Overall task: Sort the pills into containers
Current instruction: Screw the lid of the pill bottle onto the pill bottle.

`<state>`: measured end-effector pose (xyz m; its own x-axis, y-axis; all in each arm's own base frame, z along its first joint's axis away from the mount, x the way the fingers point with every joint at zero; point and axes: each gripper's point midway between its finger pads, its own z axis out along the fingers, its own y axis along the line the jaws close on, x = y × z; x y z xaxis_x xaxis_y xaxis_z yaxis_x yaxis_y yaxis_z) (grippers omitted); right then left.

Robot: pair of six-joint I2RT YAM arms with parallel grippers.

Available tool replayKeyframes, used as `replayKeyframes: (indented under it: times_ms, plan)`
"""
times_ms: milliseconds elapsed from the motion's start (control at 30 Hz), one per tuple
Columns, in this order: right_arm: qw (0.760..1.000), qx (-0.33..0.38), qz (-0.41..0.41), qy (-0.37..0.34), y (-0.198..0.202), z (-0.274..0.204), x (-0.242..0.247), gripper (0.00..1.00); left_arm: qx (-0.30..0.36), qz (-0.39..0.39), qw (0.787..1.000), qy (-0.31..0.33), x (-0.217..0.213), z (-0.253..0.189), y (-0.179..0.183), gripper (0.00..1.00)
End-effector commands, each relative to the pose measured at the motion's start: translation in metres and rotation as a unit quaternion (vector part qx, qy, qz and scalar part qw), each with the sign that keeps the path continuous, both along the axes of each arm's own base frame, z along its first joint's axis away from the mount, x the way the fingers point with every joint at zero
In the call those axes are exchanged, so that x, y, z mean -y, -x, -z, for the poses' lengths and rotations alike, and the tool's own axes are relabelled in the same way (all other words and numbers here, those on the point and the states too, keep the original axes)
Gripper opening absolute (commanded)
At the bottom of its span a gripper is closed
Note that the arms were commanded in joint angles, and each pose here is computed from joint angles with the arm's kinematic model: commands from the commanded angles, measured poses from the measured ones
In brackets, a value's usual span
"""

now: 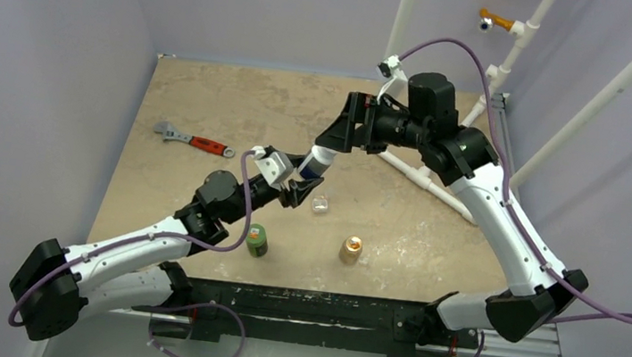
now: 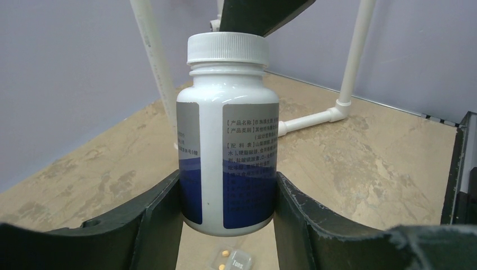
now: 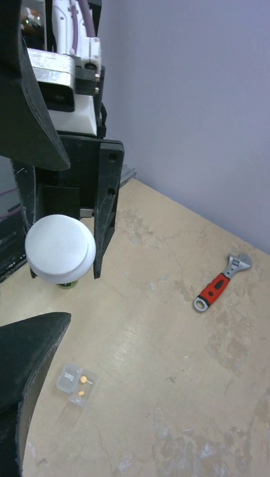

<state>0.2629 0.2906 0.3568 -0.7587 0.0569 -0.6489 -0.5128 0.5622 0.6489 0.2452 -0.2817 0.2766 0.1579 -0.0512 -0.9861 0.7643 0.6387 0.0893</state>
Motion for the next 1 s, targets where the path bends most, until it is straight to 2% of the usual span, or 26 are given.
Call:
replayKeyframes:
  times_ms: [0,267,400,733,967]
  plan:
    - [0.993,0.114,0.001,-0.024,0.000,-0.036,0.009,0.99,-0.011,0.065,0.995,0.070,0.001,-0.028,0.015,0.00]
    - [0.966,0.222,-0.085,-0.101,0.020,-0.080,-0.005,0.97,-0.017,0.148,0.982,0.114,-0.009,-0.063,0.044,0.00]
    - [0.950,0.251,-0.127,-0.135,0.030,-0.098,-0.013,0.92,-0.010,0.180,0.975,0.128,-0.010,-0.084,0.058,0.00]
    - [0.922,0.264,-0.216,-0.185,0.060,-0.107,-0.020,0.90,0.010,0.218,0.958,0.184,-0.017,-0.126,0.074,0.00]
    - [0.912,0.275,-0.228,-0.203,0.069,-0.111,-0.019,0.86,0.008,0.230,0.952,0.200,-0.017,-0.137,0.072,0.00]
